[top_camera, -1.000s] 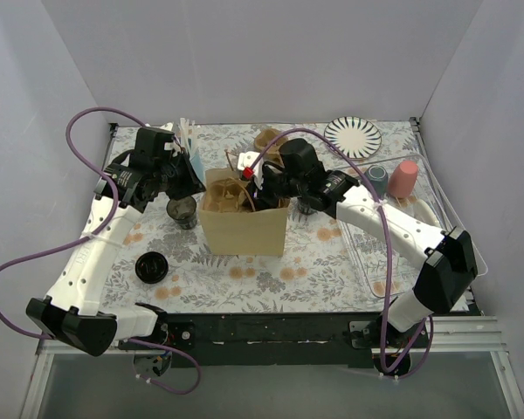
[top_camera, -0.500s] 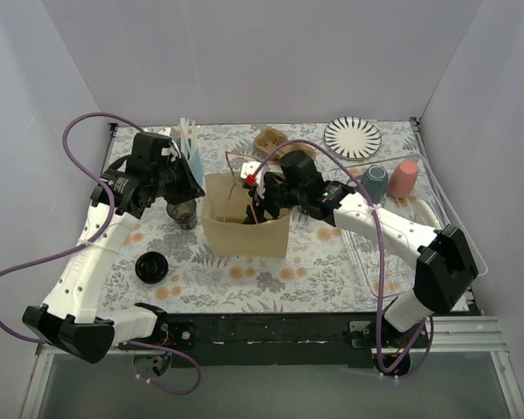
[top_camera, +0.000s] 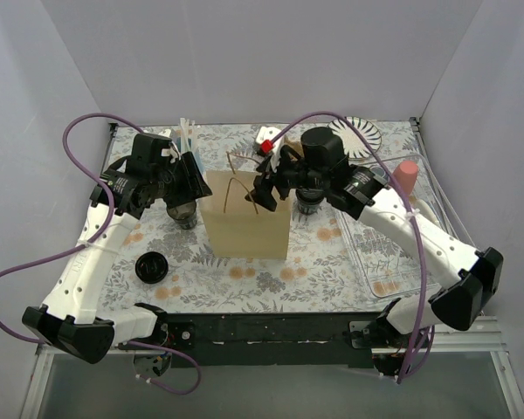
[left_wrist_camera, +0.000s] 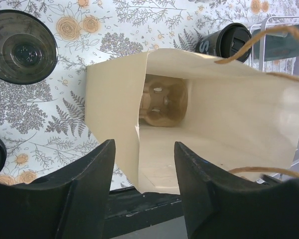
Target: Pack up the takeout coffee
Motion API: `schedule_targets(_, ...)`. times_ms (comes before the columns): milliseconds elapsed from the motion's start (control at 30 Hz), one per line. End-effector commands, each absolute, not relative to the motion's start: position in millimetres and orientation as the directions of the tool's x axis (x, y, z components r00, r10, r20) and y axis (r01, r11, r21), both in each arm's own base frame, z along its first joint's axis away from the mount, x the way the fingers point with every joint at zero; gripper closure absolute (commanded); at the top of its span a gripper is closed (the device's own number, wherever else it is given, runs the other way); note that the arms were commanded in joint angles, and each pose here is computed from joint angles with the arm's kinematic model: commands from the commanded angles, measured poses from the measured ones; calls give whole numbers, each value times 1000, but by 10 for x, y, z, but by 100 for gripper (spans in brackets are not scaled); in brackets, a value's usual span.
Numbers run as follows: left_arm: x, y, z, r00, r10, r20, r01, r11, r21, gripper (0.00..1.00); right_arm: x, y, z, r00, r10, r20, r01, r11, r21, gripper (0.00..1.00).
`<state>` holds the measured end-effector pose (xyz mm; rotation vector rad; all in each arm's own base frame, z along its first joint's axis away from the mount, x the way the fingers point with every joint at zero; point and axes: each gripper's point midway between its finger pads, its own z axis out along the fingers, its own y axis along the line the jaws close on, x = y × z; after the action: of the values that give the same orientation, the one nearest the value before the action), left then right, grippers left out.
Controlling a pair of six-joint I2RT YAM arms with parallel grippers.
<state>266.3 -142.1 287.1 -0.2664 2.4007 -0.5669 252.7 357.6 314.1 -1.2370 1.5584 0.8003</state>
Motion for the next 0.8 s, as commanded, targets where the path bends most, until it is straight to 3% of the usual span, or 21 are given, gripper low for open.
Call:
schedule_targets(0,2678,-1443,2929,-758,-311,-574,-11,885,-465,50,2493,3337,3623,-91,-253,-963,-915,403,-20,18)
schedule_targets(267,2795,-1425,2827,-751,-286,-596,-4,903,-429,68,2502,3086,4083,-140,-174,-975,-846,532,26,11)
schedule_targets(400,2868,-1463,2776,-757,-273,-593,6,905,-425,76,2645,2987,4125,-167,-183,-969,-787,617,19,1)
schedule_targets(600,2872,-1453,2682,-763,-265,-590,4,911,-413,78,3057,2611,4111,-201,-207,-958,-589,806,-50,2)
schedule_targets(767,2822,-1411,2656,-764,-256,-592,2,917,-399,97,3467,2228,3971,-259,-211,-943,-447,891,-77,4)
